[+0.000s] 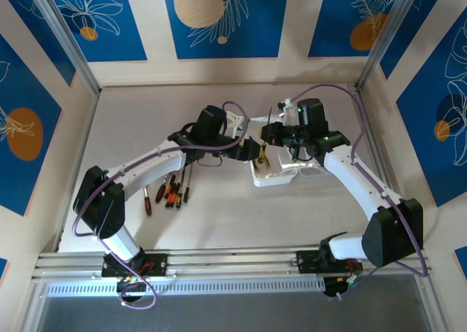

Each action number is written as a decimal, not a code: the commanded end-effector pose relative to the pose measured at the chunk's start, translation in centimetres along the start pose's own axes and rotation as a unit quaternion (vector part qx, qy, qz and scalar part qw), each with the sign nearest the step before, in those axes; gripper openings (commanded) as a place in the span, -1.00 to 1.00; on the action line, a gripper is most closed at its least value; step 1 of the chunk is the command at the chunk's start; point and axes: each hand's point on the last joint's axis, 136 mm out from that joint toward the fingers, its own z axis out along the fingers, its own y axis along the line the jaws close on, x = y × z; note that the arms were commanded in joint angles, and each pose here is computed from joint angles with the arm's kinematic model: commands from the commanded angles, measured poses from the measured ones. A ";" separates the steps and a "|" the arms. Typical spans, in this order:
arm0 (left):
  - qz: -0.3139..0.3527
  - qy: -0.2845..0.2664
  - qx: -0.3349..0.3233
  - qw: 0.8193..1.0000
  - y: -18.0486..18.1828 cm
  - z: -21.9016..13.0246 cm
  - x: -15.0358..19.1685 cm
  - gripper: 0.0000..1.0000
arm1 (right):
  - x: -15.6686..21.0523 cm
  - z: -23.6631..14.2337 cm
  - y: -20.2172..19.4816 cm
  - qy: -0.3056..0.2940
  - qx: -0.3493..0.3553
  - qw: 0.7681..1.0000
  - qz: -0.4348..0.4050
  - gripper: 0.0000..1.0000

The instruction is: Pack the tool kit

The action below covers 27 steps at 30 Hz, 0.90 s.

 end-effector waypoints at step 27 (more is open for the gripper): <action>-0.088 0.003 -0.374 0.923 19.4 -17.6 5.8 0.99 | -6.1 -4.8 -18.6 0.145 0.433 0.872 -0.177 -1.00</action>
